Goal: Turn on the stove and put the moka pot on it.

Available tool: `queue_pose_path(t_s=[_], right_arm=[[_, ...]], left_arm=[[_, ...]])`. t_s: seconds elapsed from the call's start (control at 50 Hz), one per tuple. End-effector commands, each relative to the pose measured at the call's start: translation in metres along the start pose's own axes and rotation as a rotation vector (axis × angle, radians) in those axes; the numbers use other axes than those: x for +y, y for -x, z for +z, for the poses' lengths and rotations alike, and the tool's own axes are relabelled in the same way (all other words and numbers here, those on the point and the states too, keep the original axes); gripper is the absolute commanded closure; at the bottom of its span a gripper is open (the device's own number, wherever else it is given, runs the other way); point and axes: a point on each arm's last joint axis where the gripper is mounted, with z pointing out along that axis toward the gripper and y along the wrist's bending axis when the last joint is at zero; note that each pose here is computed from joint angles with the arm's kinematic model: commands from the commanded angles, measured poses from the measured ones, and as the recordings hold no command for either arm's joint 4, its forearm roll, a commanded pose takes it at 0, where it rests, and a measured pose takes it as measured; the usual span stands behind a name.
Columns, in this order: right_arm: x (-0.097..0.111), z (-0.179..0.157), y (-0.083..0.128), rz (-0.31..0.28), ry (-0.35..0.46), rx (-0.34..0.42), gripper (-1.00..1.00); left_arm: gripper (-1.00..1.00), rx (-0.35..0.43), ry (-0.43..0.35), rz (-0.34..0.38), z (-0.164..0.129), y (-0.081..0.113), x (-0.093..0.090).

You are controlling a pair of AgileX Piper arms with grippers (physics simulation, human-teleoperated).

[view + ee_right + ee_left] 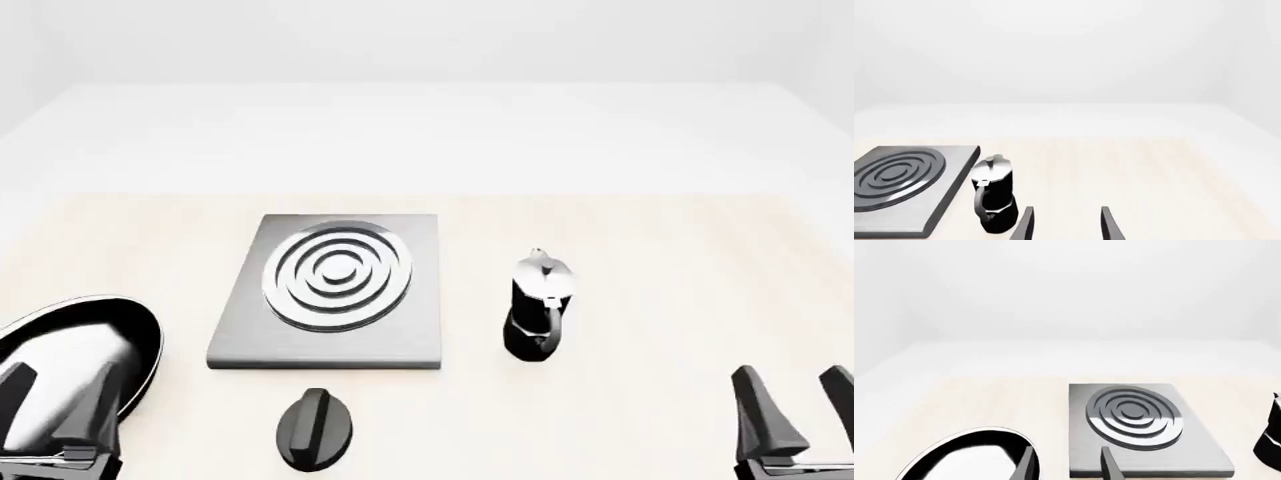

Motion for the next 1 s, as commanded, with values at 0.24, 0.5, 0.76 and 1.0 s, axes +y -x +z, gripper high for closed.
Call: queue_pose_path(t_s=[0.24,0.5,0.76,1.0], right_arm=[[0.0,0.003,0.0,0.027,0.001,0.014,-1.0],[0.0,0.005,-0.001,0.023,0.002,0.024,-1.0],[0.001,0.008,-0.001,0.024,0.008,0.031,-1.0],[0.001,0.01,-0.001,0.025,0.008,0.036,-1.0]], left_arm=[[-1.0,0.3,-0.097,-0.001,0.082,0.032,-0.013],[-1.0,0.457,-0.216,0.018,0.1,0.052,-0.034],[-1.0,0.593,-0.305,0.057,0.108,0.04,-0.053],[-1.0,0.669,-0.361,0.043,0.118,0.038,-0.071]])
